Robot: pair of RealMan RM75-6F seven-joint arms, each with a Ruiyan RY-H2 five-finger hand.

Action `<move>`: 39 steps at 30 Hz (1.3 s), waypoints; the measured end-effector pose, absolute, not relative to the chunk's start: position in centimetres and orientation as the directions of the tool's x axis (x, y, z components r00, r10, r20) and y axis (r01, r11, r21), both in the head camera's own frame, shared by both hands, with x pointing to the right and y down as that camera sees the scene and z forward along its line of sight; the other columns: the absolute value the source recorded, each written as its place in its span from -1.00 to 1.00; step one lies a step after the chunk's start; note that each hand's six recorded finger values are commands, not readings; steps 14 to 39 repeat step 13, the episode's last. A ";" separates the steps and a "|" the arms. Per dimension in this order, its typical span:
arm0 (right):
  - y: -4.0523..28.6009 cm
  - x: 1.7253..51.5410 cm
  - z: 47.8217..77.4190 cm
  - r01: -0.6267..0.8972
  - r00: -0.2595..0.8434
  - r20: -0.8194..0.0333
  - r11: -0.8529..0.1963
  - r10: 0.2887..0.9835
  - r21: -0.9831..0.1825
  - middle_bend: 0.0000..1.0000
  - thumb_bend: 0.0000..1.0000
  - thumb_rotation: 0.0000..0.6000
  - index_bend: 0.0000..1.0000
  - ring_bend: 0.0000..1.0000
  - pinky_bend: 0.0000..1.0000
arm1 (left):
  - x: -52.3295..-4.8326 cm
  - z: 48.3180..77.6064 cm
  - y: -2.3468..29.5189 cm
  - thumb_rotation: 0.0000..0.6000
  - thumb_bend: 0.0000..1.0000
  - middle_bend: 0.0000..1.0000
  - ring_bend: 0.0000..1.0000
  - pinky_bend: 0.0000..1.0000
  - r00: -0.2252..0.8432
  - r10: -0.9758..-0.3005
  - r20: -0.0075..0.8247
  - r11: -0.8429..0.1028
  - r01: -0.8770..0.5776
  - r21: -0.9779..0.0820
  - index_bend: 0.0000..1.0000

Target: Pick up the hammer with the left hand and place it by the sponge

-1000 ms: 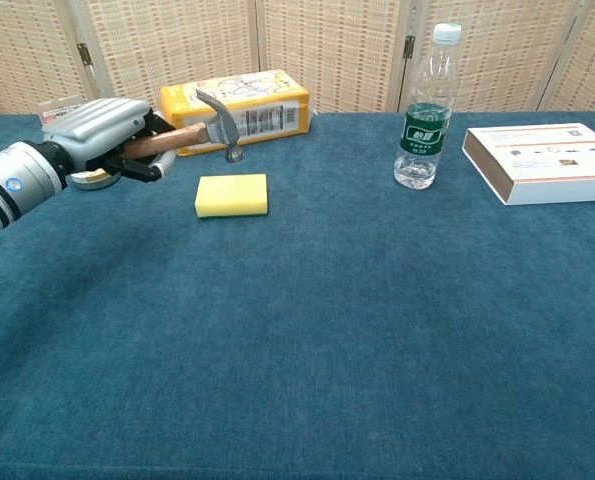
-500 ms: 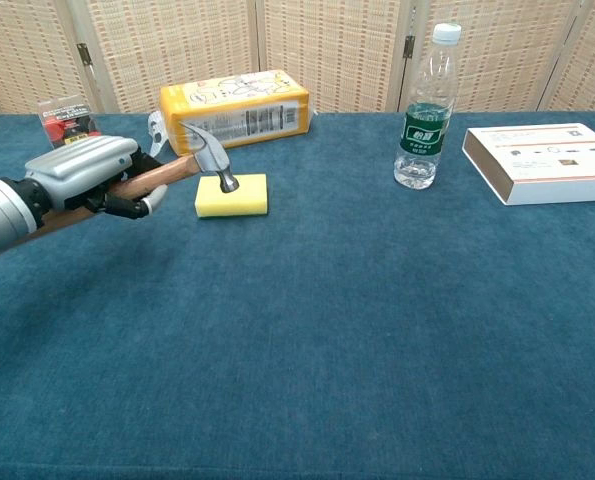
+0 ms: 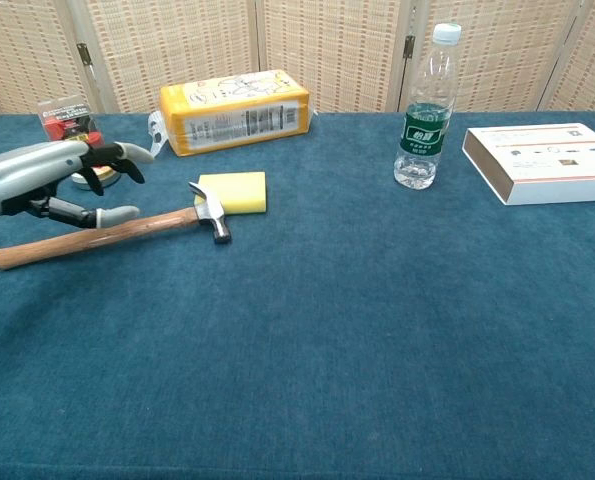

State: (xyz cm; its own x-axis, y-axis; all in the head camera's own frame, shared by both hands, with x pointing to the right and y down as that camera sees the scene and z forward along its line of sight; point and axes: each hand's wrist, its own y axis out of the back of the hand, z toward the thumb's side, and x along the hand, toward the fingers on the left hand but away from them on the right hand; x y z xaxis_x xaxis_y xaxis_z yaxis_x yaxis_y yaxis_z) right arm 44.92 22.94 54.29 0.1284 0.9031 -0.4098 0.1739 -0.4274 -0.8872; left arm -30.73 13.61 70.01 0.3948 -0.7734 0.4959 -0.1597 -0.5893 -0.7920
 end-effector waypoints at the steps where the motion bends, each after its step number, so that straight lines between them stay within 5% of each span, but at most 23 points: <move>1: 23.0 45.0 54.3 0.175 0.128 -0.409 -0.427 0.903 -0.887 -0.33 -0.59 1.00 -0.80 -0.60 -0.62 | -31.3 69.5 13.7 0.04 -0.35 -0.51 -0.65 -0.32 0.381 -0.783 0.492 -0.582 -0.169 -0.795 -0.75; 4: 23.1 45.1 54.3 0.179 0.127 -0.410 -0.427 0.903 -0.886 -0.33 -0.59 1.00 -0.80 -0.60 -0.62 | -33.2 68.1 14.3 0.81 -0.35 -0.51 -0.65 -0.33 0.327 -0.811 0.485 -0.563 -0.209 -0.800 -0.70; 6: 23.2 45.2 54.3 0.179 0.124 -0.412 -0.429 0.903 -0.885 -0.33 -0.59 1.00 -0.80 -0.60 -0.62 | -34.4 67.5 14.9 1.00 -0.35 -0.51 -0.65 -0.33 0.286 -0.825 0.488 -0.554 -0.236 -0.798 -0.68; 13: 22.5 44.7 54.6 0.182 0.137 -0.410 -0.430 0.902 -0.884 -0.33 -0.60 1.00 -0.80 -0.60 -0.62 | -40.8 63.9 18.0 1.00 -0.35 -0.51 -0.65 -0.33 0.048 -0.889 0.455 -0.448 -0.300 -0.842 -0.60; 39: 22.5 44.7 54.6 0.182 0.137 -0.410 -0.430 0.902 -0.884 -0.33 -0.60 1.00 -0.80 -0.60 -0.62 | -40.8 63.9 18.0 1.00 -0.35 -0.51 -0.65 -0.33 0.048 -0.889 0.455 -0.448 -0.300 -0.842 -0.60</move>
